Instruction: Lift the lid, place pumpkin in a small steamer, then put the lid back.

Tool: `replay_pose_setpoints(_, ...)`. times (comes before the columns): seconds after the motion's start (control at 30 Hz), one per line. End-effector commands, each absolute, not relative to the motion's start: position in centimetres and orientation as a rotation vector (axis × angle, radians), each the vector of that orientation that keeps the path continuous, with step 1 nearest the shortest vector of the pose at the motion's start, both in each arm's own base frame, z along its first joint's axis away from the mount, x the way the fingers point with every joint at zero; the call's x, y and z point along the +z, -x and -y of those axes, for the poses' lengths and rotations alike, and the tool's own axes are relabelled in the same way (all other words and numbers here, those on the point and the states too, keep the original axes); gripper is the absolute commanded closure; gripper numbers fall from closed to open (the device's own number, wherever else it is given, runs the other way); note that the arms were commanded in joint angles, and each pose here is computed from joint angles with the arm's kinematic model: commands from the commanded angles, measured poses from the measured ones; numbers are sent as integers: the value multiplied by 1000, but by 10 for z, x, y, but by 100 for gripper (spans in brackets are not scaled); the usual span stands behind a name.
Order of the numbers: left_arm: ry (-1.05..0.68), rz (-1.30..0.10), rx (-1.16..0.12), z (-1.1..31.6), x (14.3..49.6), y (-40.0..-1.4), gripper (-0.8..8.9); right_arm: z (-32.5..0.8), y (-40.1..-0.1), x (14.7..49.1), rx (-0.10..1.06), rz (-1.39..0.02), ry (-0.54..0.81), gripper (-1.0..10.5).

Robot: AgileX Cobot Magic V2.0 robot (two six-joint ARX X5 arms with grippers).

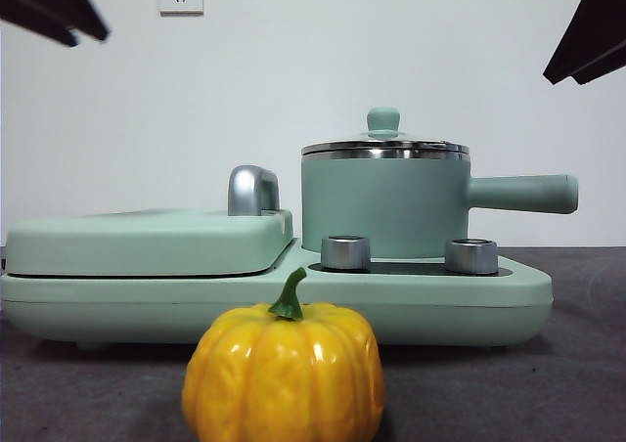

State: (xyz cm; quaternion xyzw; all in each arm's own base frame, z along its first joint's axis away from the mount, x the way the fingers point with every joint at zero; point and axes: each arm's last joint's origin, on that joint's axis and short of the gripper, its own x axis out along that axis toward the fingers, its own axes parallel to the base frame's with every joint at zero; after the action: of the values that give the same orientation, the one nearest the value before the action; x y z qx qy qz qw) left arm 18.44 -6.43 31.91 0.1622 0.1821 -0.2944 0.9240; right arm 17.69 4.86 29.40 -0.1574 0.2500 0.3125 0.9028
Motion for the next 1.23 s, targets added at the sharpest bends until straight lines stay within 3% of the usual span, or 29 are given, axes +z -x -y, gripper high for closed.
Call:
replay_pose_setpoints(0.03, -350, -311, -649, 76, 325, -191, 528, -50, -178, 301, 643, -492, 319, 653)
replay_pose_setpoints(0.43, -171, -221, -798, 140, 312, -221, 529, -50, -178, 301, 643, -493, 319, 653)
replay_pose_setpoints(1.23, -204, -249, -923, 245, 292, -296, 529, -50, -178, 301, 642, -493, 317, 653)
